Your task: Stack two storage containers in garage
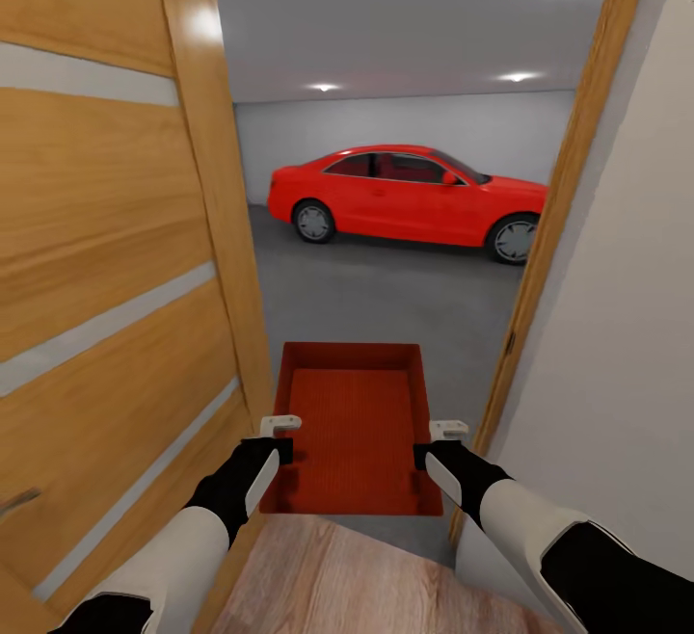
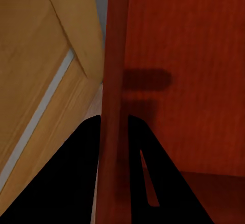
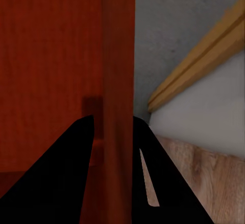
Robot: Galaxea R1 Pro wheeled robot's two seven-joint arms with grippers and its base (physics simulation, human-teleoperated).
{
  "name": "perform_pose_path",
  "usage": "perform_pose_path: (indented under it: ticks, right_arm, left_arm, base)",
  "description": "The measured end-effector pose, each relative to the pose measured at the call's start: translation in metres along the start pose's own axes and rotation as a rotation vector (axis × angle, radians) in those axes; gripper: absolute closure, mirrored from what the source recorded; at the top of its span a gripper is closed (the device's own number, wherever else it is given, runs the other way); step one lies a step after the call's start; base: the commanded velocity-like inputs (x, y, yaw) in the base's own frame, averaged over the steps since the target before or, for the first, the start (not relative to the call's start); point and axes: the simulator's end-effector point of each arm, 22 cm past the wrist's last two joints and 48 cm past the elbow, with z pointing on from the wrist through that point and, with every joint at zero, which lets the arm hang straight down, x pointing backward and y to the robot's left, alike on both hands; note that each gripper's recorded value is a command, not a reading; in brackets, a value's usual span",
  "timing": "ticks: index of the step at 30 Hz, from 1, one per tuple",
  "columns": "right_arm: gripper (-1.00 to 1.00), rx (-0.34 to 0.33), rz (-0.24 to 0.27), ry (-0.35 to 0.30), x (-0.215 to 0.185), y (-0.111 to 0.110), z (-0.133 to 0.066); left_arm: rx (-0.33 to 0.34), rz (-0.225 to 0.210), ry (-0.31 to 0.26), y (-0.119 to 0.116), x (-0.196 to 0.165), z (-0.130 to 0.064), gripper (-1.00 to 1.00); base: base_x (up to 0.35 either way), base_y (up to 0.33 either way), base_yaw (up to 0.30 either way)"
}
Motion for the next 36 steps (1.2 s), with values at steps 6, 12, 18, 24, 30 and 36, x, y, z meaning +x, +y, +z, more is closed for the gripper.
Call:
perform_pose_path:
  ticks: [6,12,18,24,30,36]
  right_arm:
    - [1.00,0.000,0.000,0.000,0.0000,0.0000,0.0000]
    - [1.00,0.000,0.000,0.000,0.0000,0.0000,0.0000]
    - [1.00,0.000,0.000,0.000,-0.0001,0.0002,0.0000]
    - [1.00,0.000,0.000,0.000,-0.0001,0.0002,0.0000]
    - [1.00,-0.001,0.001,-0.001,-0.0003,0.0002,-0.0002]
    - [1.00,-0.001,0.001,-0.001,-0.0003,0.0002,-0.0002]
  left_arm:
    - [0.000,0.000,0.000,0.0000,-0.0001,0.0000,1.00]
    - [0.000,0.000,0.000,0.0000,-0.0002,0.0000,1.00]
    - [0.000,0.000,0.000,0.0002,-0.0001,0.0000,1.00]
    - [0.000,0.000,0.000,0.0002,-0.0002,0.0000,1.00]
    - [-0.001,0.000,-0.001,0.0002,-0.0006,-0.0003,1.00]
    - [-0.001,0.000,-0.001,0.0002,-0.0006,-0.0003,1.00]
  base:
    - [0.001,0.003,-0.228]
    - [0.000,0.000,-0.249]
    - [0.000,0.000,-0.191]
    - [0.001,0.028,-0.014]
    - [0.070,0.262,-0.001]
    - [0.092,0.297,0.000]
